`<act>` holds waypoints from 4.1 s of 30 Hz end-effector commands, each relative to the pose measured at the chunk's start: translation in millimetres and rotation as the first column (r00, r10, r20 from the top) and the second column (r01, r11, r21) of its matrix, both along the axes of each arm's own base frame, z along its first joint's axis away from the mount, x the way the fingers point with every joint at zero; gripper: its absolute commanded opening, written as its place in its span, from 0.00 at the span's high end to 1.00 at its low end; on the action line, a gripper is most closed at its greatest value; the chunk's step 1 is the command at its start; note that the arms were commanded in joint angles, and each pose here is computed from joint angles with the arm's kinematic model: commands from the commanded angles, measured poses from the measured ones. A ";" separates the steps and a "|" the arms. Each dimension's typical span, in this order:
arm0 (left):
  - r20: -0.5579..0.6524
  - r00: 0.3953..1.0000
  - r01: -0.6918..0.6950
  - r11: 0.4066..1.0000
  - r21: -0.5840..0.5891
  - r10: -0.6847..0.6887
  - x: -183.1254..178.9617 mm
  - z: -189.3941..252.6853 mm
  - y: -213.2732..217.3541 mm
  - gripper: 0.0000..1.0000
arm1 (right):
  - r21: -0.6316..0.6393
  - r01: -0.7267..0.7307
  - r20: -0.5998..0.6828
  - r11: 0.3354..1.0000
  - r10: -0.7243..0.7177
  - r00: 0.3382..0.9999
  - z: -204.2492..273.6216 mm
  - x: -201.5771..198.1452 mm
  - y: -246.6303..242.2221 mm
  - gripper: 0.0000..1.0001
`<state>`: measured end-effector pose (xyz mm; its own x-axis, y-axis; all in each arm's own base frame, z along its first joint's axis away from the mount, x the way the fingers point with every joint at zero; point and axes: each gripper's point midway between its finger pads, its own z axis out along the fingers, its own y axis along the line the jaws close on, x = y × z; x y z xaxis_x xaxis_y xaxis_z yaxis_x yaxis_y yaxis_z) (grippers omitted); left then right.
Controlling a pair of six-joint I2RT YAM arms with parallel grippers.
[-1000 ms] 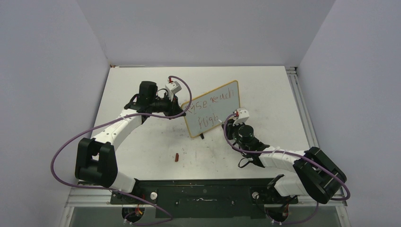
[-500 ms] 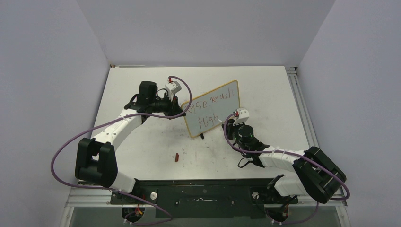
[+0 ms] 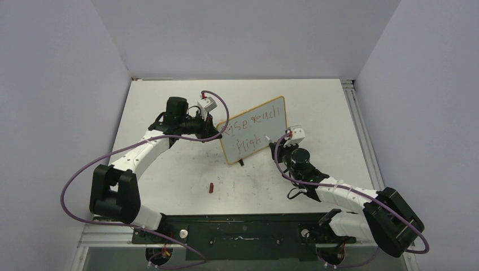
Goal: Write a sentence on the whiteboard
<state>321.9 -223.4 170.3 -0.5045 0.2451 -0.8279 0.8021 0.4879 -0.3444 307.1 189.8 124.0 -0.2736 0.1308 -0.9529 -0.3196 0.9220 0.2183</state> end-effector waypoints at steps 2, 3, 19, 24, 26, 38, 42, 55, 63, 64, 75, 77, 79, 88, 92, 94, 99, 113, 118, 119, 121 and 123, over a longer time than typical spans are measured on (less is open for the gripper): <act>0.041 0.999 0.027 1.000 0.002 -0.027 -2.3 11.4 -2.2 1.00 | 0.026 -0.011 0.076 1.000 0.009 0.997 33.5 13.7 7.3 0.95; 0.040 0.999 0.027 1.000 0.002 -0.027 -2.5 11.1 -2.1 1.00 | 0.026 -0.014 0.077 1.000 0.012 0.997 34.2 14.6 8.6 0.95; 0.039 0.999 0.027 1.000 0.002 -0.027 -2.0 10.5 -2.3 1.00 | 0.000 -0.021 0.012 1.000 0.021 1.000 7.4 19.2 14.5 0.95; 0.038 0.999 0.026 1.000 0.003 -0.026 -1.6 9.5 -2.2 1.00 | -0.006 0.010 0.003 1.000 -0.010 1.000 2.6 21.8 9.2 0.95; 0.038 0.999 0.025 1.000 0.004 -0.026 -1.7 9.8 -2.1 1.00 | -0.008 0.027 0.002 1.000 -0.027 1.000 1.8 22.7 6.0 0.95; 0.037 0.999 0.026 1.000 0.004 -0.026 -1.9 9.3 -2.1 1.00 | 0.007 0.054 0.035 0.999 -0.054 0.998 15.6 28.2 -2.7 0.95; 0.038 0.999 0.026 1.000 0.003 -0.026 -2.1 9.9 -2.1 1.00 | 0.015 0.022 0.056 1.000 -0.023 0.998 23.0 28.9 3.7 0.95; 0.043 0.999 0.028 1.000 0.000 -0.028 -2.4 11.7 -2.3 1.00 | 0.037 -0.012 0.093 0.999 0.008 0.996 35.7 24.2 9.8 0.95; 0.044 0.999 0.028 1.000 0.000 -0.028 -2.6 12.4 -2.3 1.00 | 0.026 -0.033 0.064 0.999 0.031 0.997 24.2 20.7 15.0 0.95; 0.044 0.999 0.028 1.000 0.000 -0.028 -2.6 12.3 -2.3 1.00 | 0.023 -0.036 0.058 0.999 0.035 0.998 21.6 19.6 15.6 0.95; 0.040 0.999 0.028 1.000 0.001 -0.028 -2.7 10.9 -2.3 1.00 | 0.016 -0.040 -0.004 0.999 0.040 0.999 -5.4 7.1 14.5 0.95; 0.041 0.999 0.028 1.000 0.001 -0.028 -2.8 11.1 -2.3 1.00 | 0.011 -0.030 -0.012 1.000 0.030 0.999 -9.3 7.3 12.7 0.95; 0.041 0.999 0.028 1.000 0.000 -0.027 -2.6 11.4 -2.4 1.00 | 0.003 -0.024 -0.023 1.000 0.024 0.999 -14.0 7.5 11.8 0.95; 0.044 0.999 0.029 1.000 0.000 -0.029 -2.7 11.9 -2.6 1.00 | -0.017 0.005 -0.030 1.000 -0.005 1.000 -19.3 14.1 10.0 0.95; 0.043 0.999 0.028 1.000 0.000 -0.028 -2.7 11.9 -2.4 1.00 | -0.022 0.030 -0.027 0.999 -0.030 0.999 -18.2 16.4 6.4 0.95; 0.045 0.999 0.028 1.000 0.000 -0.028 -2.3 12.2 -2.4 1.00 | -0.026 0.050 -0.024 0.998 -0.050 0.998 -16.6 18.1 3.2 0.95; 0.043 0.999 0.029 1.000 -0.001 -0.029 -2.7 11.8 -2.5 1.00 | -0.027 0.086 -0.014 0.996 -0.087 0.996 -12.1 20.9 -4.9 0.95; 0.048 0.998 0.028 1.000 -0.003 -0.028 -2.5 13.4 -2.6 1.00 | 0.022 0.105 0.072 0.994 -0.106 0.992 27.8 21.5 -10.7 0.95; 0.046 0.999 0.029 1.000 -0.004 -0.029 -2.8 13.2 -2.7 1.00 | 0.021 0.101 0.087 0.995 -0.103 0.991 34.4 25.5 -9.8 0.95; 0.046 0.999 0.028 1.000 -0.004 -0.028 -2.8 13.0 -2.7 1.00 | 0.022 0.098 0.091 0.995 -0.099 0.991 35.2 26.5 -8.8 0.95; 0.046 0.999 0.028 1.000 -0.004 -0.028 -2.6 13.1 -2.6 1.00 | 0.026 0.091 0.094 0.995 -0.093 0.991 36.8 28.9 -7.1 0.95; 0.048 0.998 0.028 1.000 -0.004 -0.028 -2.5 13.3 -2.6 1.00 | 0.029 0.089 0.097 0.996 -0.091 0.991 37.8 30.5 -6.0 0.95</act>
